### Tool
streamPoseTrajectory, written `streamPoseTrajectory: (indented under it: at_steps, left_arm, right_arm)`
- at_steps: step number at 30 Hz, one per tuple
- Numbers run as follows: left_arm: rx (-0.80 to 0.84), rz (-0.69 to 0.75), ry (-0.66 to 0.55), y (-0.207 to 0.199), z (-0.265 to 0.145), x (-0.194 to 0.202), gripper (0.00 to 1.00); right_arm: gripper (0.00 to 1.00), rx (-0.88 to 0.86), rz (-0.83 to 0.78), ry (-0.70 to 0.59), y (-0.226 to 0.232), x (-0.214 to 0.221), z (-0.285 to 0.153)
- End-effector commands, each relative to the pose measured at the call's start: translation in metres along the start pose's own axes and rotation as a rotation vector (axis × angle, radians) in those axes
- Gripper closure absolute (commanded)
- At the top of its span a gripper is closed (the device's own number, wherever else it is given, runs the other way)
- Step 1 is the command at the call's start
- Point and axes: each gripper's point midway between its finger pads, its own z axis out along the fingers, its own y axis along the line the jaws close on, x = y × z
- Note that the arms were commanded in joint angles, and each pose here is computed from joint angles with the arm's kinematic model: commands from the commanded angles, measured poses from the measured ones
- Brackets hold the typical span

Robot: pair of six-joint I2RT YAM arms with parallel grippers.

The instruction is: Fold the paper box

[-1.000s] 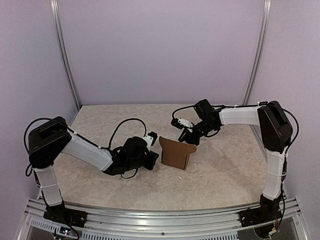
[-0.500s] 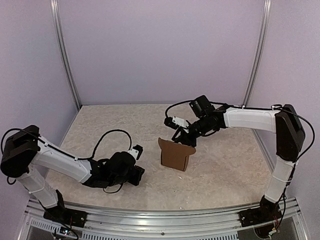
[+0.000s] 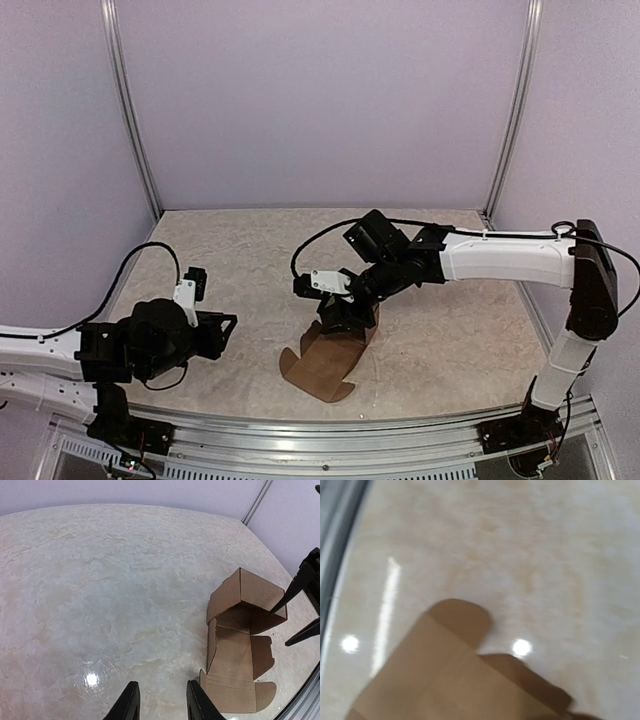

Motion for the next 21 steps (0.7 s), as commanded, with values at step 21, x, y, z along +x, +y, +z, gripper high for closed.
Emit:
streamPoseTrajectory:
  at_steps: [21]
  left_arm:
    - [0.309,0.194,0.331,-0.102,0.124,0.045,0.51]
  right_arm:
    - [0.39,0.116,0.259,-0.025,-0.081,0.056,-0.074]
